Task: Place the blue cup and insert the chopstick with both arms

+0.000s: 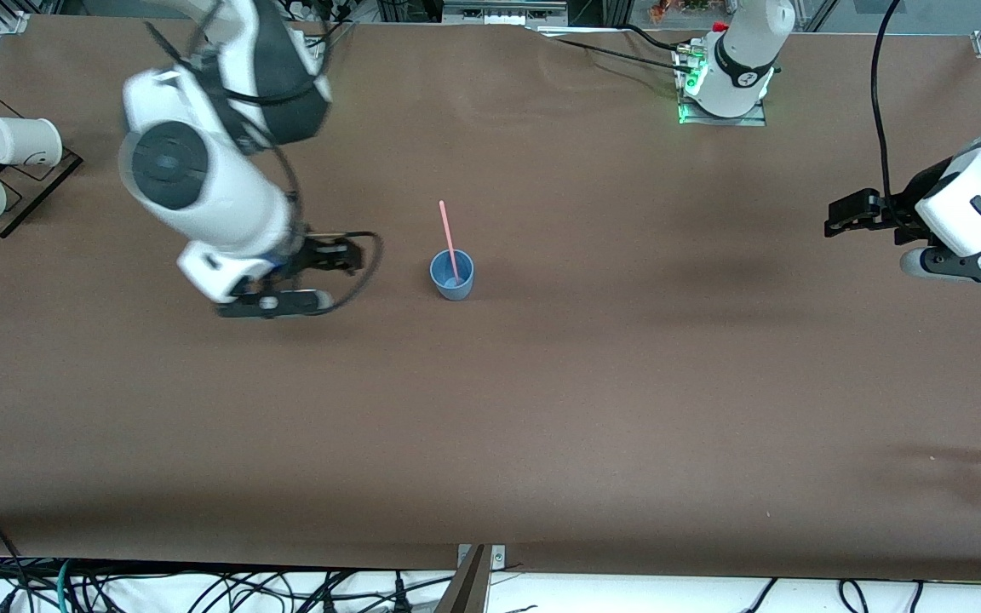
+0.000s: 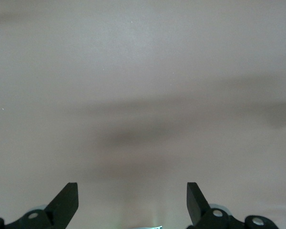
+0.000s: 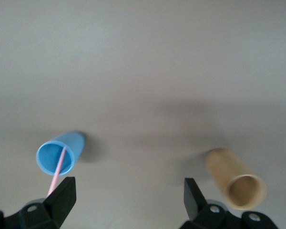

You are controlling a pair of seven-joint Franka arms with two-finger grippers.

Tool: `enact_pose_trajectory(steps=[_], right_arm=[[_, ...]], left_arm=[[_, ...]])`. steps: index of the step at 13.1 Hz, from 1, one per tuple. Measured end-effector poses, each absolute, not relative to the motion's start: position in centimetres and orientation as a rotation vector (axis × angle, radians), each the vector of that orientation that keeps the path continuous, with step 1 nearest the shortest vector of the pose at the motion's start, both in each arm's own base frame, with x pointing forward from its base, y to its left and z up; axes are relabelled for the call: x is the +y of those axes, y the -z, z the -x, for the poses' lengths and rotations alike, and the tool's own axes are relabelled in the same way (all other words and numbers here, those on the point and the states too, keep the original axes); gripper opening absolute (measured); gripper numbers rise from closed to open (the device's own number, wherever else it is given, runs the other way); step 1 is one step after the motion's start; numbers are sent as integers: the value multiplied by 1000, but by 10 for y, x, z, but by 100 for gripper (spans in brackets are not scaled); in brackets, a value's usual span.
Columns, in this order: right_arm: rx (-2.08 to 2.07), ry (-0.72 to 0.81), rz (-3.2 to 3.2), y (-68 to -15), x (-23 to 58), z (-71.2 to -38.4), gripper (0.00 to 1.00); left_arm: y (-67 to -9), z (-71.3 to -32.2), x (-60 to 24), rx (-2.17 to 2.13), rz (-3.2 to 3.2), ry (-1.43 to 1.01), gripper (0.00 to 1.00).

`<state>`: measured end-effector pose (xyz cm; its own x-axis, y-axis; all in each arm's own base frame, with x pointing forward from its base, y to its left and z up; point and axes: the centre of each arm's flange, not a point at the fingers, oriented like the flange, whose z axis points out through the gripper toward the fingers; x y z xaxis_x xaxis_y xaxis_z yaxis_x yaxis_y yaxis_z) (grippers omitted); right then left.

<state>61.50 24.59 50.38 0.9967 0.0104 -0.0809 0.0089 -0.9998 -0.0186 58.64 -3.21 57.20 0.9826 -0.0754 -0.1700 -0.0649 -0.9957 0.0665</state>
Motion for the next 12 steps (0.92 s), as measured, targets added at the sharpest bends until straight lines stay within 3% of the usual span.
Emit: enact_pose_trajectory(steps=[6, 12], right_arm=[[-23, -75, 3149, -545, 134, -631, 100], [-100, -157, 3121, -571, 104, -609, 100]], left_arm=[[-571, -587, -32, -111, -3067, 268, 100], [-570, -588, -31, -109, -3067, 270, 100]])
